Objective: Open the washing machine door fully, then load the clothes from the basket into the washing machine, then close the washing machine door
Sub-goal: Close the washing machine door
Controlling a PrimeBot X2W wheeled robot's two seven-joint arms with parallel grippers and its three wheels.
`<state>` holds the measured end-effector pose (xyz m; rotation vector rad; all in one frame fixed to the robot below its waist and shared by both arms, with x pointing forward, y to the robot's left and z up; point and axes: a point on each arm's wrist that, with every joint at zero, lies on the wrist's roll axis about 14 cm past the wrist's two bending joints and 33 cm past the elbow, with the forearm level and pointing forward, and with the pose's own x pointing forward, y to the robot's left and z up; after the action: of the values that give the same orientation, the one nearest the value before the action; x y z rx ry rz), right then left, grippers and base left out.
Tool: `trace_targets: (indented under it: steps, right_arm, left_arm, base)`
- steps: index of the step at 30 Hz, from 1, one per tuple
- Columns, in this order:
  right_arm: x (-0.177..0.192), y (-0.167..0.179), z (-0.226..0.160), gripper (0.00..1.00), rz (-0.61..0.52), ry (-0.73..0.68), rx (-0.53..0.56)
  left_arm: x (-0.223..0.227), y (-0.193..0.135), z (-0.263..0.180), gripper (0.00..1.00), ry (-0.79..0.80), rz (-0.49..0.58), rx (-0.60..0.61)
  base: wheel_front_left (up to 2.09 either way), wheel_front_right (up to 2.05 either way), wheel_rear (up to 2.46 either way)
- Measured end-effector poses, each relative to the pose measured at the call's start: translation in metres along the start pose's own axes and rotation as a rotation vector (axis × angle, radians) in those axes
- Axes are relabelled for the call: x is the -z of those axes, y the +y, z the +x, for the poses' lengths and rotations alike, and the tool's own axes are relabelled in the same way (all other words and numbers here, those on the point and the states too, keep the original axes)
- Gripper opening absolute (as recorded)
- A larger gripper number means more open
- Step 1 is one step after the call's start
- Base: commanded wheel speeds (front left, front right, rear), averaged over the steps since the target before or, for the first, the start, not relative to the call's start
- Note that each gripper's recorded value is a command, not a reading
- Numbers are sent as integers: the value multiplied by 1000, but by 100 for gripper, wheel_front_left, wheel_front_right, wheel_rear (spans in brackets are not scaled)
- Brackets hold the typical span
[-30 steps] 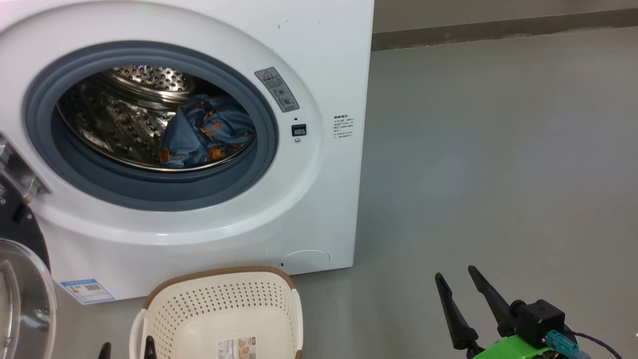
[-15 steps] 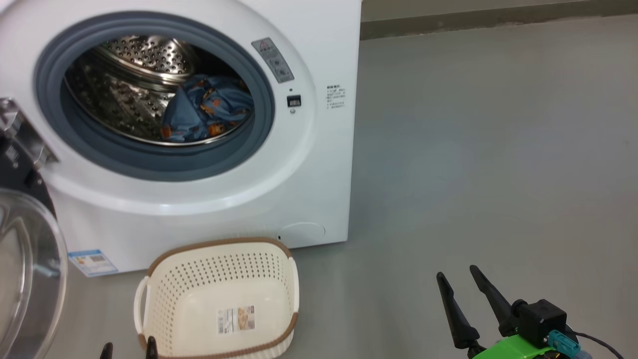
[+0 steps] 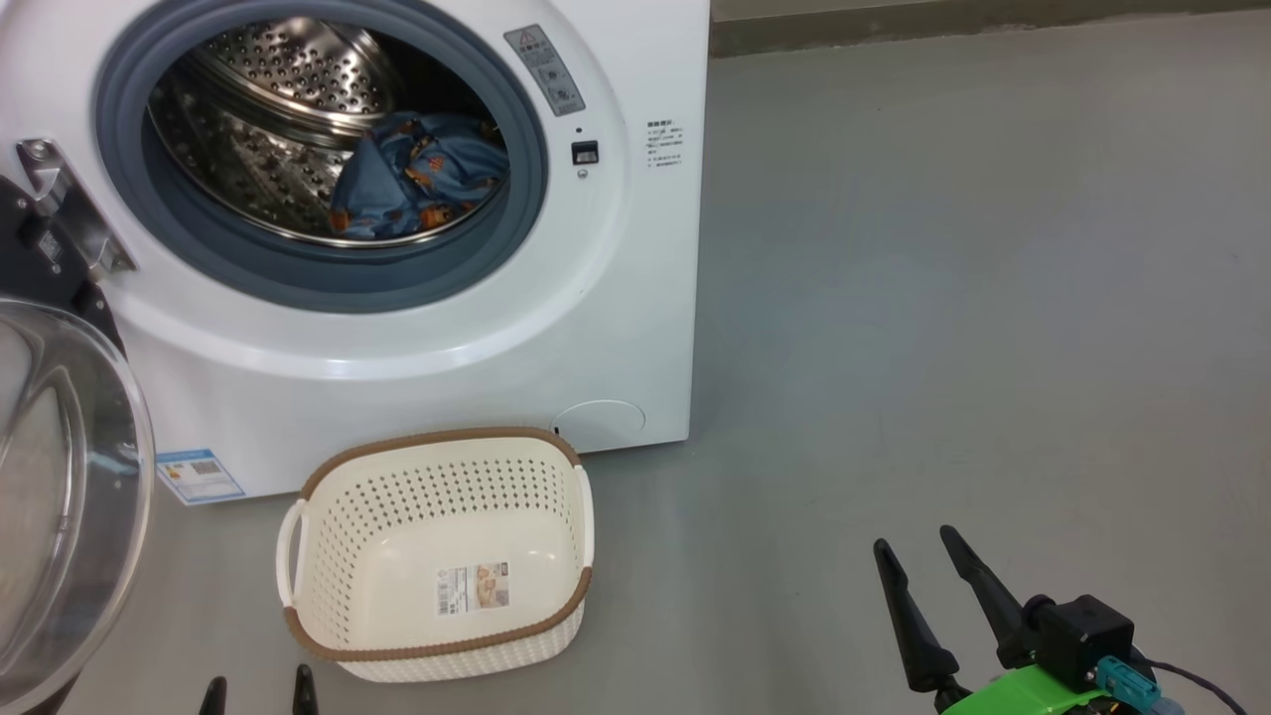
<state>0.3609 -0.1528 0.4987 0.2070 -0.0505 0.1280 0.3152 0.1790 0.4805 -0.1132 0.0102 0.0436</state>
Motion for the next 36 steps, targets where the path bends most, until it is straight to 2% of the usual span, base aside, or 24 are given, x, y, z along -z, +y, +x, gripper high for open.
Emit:
trace_targets:
  steps: [18, 36]
  right_arm:
    - [-1, 14, 6, 100, 1, -3, -46]
    - [13, 69, 23, 100, 8, 38, -216]
  left_arm:
    - [2, 11, -10, 100, 2, -20, -41]
    - [-1, 58, -47, 100, -20, -50, -220]
  base:
    - [0, 0, 0]
    - [0, 0, 0]
